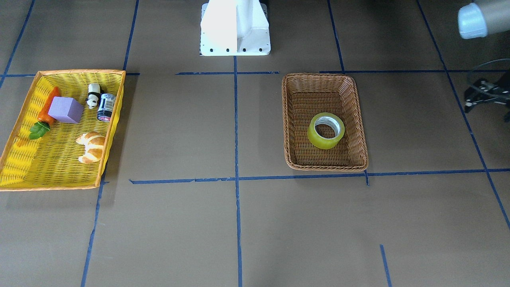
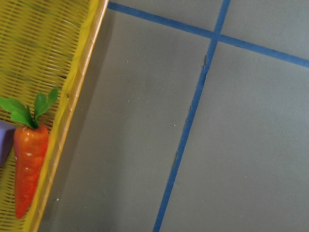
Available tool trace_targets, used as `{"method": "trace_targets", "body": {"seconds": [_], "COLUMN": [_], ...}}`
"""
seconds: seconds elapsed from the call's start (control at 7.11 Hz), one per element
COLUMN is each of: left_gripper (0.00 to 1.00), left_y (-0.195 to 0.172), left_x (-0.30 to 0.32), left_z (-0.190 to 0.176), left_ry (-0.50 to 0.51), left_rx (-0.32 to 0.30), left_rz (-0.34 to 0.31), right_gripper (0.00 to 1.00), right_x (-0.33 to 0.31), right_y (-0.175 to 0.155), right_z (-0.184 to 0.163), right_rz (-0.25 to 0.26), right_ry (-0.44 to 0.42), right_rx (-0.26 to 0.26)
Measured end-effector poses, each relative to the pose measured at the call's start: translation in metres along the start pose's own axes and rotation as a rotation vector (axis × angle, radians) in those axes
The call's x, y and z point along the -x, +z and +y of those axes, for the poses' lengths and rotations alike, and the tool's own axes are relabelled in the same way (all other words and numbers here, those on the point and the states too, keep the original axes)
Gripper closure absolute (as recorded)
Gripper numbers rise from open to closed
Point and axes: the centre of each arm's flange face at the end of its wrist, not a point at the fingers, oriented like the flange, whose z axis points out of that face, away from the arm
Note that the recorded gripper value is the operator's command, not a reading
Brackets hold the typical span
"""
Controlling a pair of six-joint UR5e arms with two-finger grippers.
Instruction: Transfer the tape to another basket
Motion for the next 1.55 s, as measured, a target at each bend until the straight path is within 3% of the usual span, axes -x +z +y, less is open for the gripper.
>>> {"method": "trace_targets", "body": {"seconds": [0.14, 0.42, 1.55], "left_gripper": [0.00, 0.00, 0.00], "left_y": [0.008, 0.028, 0.055], "left_x": [0.029, 0.052, 0.062], "left_z": [0.038, 0.072, 0.110], "left_ry": [-0.056, -0.117, -0.166], "left_rx": [0.039, 0.091, 0.161], "left_rz": [0.004, 0.017, 0.037], "right_gripper": [0.00, 0.00, 0.00], "right_x": [-0.001, 0.000, 0.000], "right_y": [0.001, 0.001, 0.000], "right_z": [0.000, 0.000, -0.003], "right_rz": [-0.001, -0.001, -0.005], "right_ry": [0.009, 0.017, 0.016], "right_rx": [0.001, 0.001, -0.003]}}
